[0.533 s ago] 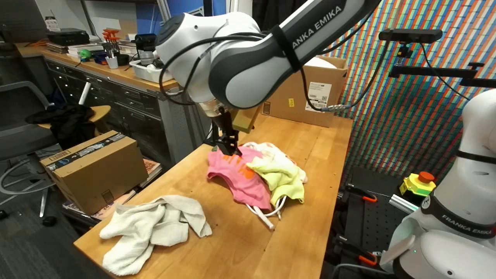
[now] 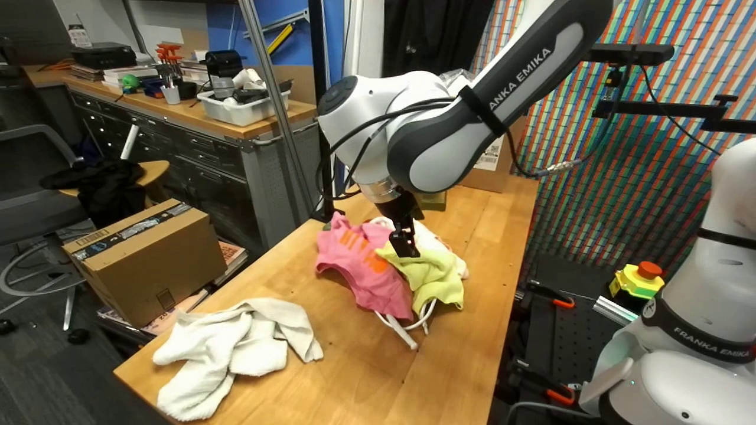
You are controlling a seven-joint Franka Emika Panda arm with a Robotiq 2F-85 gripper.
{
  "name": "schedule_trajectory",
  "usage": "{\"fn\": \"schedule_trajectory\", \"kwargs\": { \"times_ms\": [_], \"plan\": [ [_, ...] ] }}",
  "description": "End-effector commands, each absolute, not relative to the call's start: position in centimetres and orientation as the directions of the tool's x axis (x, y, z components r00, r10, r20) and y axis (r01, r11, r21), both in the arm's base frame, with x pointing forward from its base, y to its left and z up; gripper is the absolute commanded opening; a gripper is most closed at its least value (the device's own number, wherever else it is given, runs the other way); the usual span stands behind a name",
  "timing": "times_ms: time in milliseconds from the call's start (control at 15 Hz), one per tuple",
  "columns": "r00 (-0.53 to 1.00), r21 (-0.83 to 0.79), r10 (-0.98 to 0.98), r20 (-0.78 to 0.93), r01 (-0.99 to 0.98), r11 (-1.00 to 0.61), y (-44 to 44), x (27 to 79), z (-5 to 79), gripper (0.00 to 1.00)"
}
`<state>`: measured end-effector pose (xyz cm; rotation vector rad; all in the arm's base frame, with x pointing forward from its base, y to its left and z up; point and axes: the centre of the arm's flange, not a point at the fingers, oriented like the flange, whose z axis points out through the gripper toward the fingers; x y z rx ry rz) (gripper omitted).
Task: Move the white towel to the left, move the yellow towel to the right, move the pink t-shirt to the right, move the peach t-shirt to the right, move the radish to the right, separate the two white ropes
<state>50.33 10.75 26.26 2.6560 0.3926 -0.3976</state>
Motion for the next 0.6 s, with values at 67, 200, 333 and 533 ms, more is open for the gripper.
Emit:
{"fn": "schedule_trajectory", "kwargs": {
  "times_ms": [67, 200, 333, 533],
  "plan": [
    [0.885, 0.264, 0.35, -0.306, 0.432, -0.862, 8.4, 48.1, 25.4, 1.0],
    [0.887, 0.253, 0.371, -0.274, 0.439, -0.862, 8.1, 48.0, 24.5, 1.0],
    [0.898, 0.265, 0.364, -0.248, 0.424, -0.866, 7.5, 47.9, 23.4, 1.0],
    [0.914, 0.294, 0.341, -0.221, 0.396, -0.87, 6.4, 47.8, 21.8, 1.0]
  ]
}}
